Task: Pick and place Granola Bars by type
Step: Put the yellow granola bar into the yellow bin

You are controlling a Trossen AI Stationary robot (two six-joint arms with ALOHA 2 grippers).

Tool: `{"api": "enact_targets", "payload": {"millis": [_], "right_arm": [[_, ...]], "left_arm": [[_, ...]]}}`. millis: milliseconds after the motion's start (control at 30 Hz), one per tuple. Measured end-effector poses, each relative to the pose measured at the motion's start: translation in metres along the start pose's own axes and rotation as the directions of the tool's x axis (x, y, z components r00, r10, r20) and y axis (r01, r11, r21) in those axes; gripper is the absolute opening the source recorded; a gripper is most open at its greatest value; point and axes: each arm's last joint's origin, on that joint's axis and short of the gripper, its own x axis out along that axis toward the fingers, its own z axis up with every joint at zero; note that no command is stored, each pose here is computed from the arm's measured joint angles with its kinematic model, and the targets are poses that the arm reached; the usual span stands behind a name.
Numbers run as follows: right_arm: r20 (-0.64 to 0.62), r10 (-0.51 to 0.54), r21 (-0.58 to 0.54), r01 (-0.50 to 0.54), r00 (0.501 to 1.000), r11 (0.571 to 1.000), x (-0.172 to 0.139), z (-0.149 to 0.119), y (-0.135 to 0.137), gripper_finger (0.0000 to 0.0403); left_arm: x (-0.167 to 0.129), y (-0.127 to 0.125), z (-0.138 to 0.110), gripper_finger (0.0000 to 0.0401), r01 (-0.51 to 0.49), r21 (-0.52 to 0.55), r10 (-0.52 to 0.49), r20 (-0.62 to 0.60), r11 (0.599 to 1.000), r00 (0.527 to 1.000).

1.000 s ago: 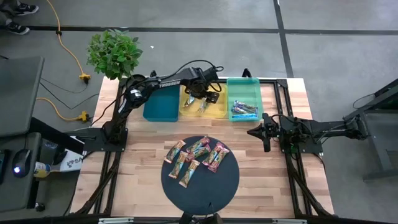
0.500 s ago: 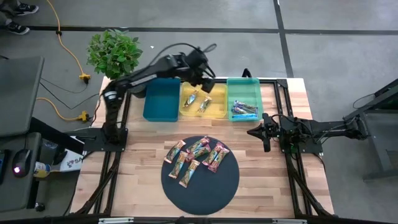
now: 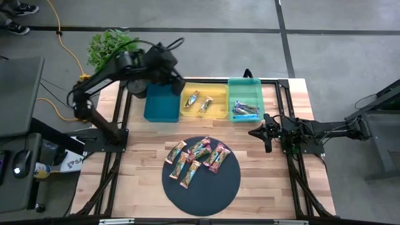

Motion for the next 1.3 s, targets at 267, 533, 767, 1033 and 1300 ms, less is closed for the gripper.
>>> {"api": "enact_targets", "payload": {"millis": [267,533,767,1033,1300], "right_arm": [[0.0,0.0,0.0,0.0,1.0,1.0,0.0,0.0,0.0,0.0],[0.001,0.0,0.0,0.0,1.0,1.0,0.0,0.0,0.0,0.0],[0.001,0.0,0.0,0.0,1.0,1.0,0.0,0.0,0.0,0.0],[0.001,0.0,0.0,0.0,1.0,1.0,0.0,0.0,0.0,0.0],[0.001,0.0,0.0,0.0,1.0,1.0,0.0,0.0,0.0,0.0]], "left_arm": [[-0.05,-0.011,-0.046,0.0239,-0.155,0.002,0.155,0.0,0.988,0.988],[-0.065,-0.02,-0.09,0.0239,-0.093,-0.002,0.093,0.024,0.996,0.995],[-0.016,-0.021,-0.163,0.0239,0.154,-0.12,-0.157,-0.016,0.981,0.988],[0.044,-0.011,-0.224,0.0239,0.282,-0.407,-0.362,-0.132,0.869,0.923],[0.077,-0.014,-0.247,0.0239,0.158,-0.471,-0.323,-0.292,0.868,0.9]]}}
